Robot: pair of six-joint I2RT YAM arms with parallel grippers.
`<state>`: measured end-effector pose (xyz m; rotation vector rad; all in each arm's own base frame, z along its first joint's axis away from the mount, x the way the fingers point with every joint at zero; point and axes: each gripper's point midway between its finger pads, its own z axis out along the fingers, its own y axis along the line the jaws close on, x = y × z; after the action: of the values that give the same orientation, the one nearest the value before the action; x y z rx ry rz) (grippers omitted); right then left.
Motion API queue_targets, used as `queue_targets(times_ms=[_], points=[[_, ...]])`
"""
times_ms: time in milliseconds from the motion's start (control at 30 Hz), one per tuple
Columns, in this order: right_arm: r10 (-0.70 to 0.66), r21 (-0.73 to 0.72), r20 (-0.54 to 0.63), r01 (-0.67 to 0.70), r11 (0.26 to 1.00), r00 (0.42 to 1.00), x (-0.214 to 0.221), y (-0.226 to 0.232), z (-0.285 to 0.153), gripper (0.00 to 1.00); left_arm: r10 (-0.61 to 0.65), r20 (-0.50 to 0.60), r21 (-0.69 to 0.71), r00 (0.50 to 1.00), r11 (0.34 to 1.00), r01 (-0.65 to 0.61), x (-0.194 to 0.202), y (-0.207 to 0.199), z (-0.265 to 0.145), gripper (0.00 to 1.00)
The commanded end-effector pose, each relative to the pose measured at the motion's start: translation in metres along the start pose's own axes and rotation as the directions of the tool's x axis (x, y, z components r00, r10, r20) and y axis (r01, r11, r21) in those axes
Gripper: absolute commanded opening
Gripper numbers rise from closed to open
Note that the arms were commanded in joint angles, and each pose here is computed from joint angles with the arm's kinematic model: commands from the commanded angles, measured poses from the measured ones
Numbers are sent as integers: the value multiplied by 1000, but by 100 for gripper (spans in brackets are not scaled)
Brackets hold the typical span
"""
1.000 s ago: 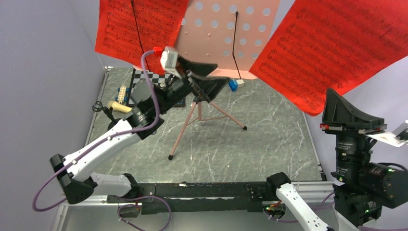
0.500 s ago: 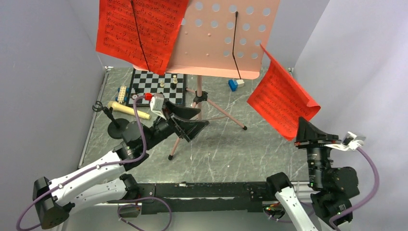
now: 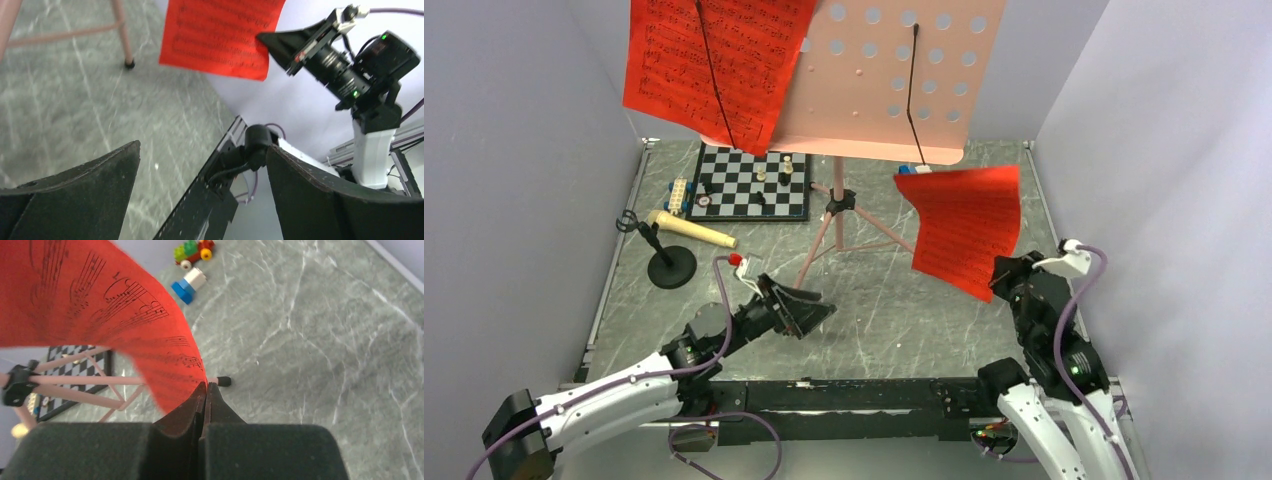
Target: Pack up the instrument practice props
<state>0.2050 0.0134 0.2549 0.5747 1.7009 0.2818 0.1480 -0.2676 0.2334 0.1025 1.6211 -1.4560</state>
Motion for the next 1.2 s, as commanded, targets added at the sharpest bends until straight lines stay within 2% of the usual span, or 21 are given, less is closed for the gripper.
queue_targets(times_ms=[0,200,267,433,533,600,667,700,733,800,833,900,967,1067,1167], points=[[82,53,32,-83,995,996,-6,7,21,0,-132,38,-8,991,991,132,4,7,-12,99],[68,83,3,-68,994,998,-24,41,70,0,-171,29,-201,985,964,173,11,37,-24,99],[114,90,-19,-112,990,993,-37,41,96,0,-156,18,-242,988,958,156,10,41,-28,99],[257,50,-129,-253,966,958,-54,52,161,0,-118,19,-240,993,963,119,1,33,-32,99],[360,-74,-271,-392,917,893,-64,86,194,0,-90,30,-230,995,969,94,-6,29,-32,99],[351,-206,-261,-407,890,899,-102,123,198,0,-63,34,-233,997,970,69,-10,27,-32,99],[356,-181,-246,-404,897,901,-117,124,210,0,-42,31,-252,999,966,49,-13,29,-32,99],[369,-103,-276,-409,907,888,-108,107,226,0,-35,29,-261,999,964,42,-14,29,-32,99],[409,10,-335,-431,902,849,-88,76,246,0,-32,28,-267,999,963,39,-14,30,-31,99],[505,174,-498,-489,855,705,-24,32,264,0,-26,13,-263,1000,964,28,-12,30,-27,99],[495,181,-535,-480,859,685,7,23,261,0,-24,-15,-255,1000,967,19,-8,27,-23,99],[473,187,-530,-447,875,704,20,13,257,0,-27,-50,-252,998,968,13,-2,27,-18,99],[462,214,-555,-418,883,692,33,0,254,0,-26,-91,-240,996,971,3,5,24,-14,99],[438,197,-517,-396,897,736,29,-6,252,0,-21,-113,-257,993,966,-9,6,26,-10,99],[420,224,-512,-355,907,749,32,-16,254,0,-11,-109,-261,994,965,-18,4,26,-12,99]])
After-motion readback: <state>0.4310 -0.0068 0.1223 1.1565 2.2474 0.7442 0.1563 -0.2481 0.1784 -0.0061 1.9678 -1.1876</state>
